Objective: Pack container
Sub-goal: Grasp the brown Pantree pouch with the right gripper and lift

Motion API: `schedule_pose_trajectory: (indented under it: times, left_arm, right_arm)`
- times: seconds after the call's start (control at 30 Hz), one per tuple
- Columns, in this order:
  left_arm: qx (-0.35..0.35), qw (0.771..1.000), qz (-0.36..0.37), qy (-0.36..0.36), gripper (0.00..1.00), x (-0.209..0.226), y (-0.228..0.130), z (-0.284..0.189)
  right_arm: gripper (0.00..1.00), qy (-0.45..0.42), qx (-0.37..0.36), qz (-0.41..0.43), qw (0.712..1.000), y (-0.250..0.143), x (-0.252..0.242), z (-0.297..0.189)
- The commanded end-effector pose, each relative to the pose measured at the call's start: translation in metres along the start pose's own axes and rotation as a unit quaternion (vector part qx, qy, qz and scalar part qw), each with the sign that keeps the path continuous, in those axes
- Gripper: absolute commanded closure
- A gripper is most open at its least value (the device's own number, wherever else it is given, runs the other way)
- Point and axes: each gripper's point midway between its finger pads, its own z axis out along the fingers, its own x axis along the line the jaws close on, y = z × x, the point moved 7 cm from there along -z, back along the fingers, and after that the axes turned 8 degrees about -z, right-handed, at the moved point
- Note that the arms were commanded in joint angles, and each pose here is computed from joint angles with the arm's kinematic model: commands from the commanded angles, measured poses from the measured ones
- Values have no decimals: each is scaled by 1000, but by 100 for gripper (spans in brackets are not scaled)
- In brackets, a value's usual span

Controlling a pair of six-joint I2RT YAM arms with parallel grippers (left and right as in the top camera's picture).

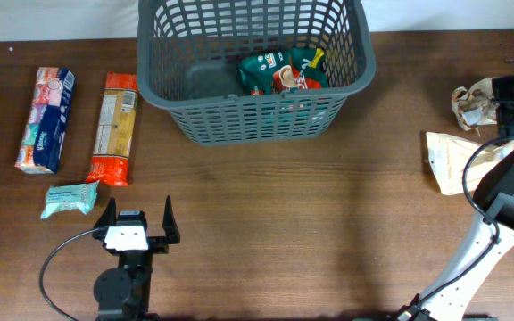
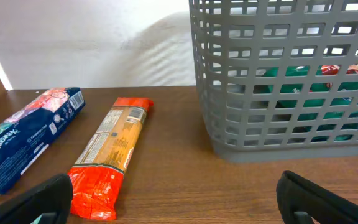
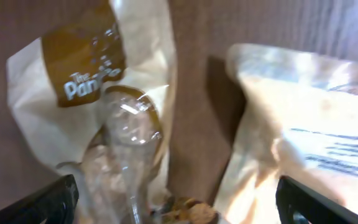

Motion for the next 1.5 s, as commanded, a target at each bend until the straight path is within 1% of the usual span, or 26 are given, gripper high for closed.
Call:
schedule_pose_trajectory:
  times: [0.0, 0.13, 0.43, 0.57, 0.77, 1.23, 1.27, 1.3, 1.4, 1.43, 1.47]
  left_arm:
    - [-1, 1000, -2, -2, 1, 0, -1, 0]
    - [-1, 1000, -2, -2, 1, 0, -1, 0]
    - [-1, 1000, -2, -2, 1, 0, -1, 0]
    - [-1, 1000, -2, -2, 1, 0, -1, 0]
    - [-1, 1000, -2, -2, 1, 0, -1, 0]
    - [-1, 1000, -2, -2, 1, 0, -1, 0]
    - [-1, 1000, -2, -2, 1, 0, -1, 0]
    - [-1, 1000, -2, -2, 1, 0, -1, 0]
    - [-1, 1000, -2, -2, 1, 0, -1, 0]
    - [-1, 1000, -2, -2, 1, 0, -1, 0]
    - [-1, 1000, -2, -2, 1, 0, -1, 0]
  right_arm:
    - [1, -42, -26, 1, 999, 5, -10, 10]
    - [1, -37, -29, -6, 999, 6, -8, 10]
    - [1, 23, -30, -22, 999, -2, 18, 9]
    - [1, 26, -24, -36, 999, -16, 29, 20]
    - [1, 30, 6, -48, 998, -34, 36, 42]
    - [1, 32, 3, -68, 997, -33, 38, 53]
    - [3, 31, 3, -70, 997, -33, 38, 54]
    - [16, 30, 4, -71, 997, -34, 37, 55]
    - [69, 33, 9, -83, 996, -35, 38, 58]
    - [84, 33, 11, -83, 996, -36, 38, 59]
    - [95, 33, 11, -83, 996, -36, 38, 59]
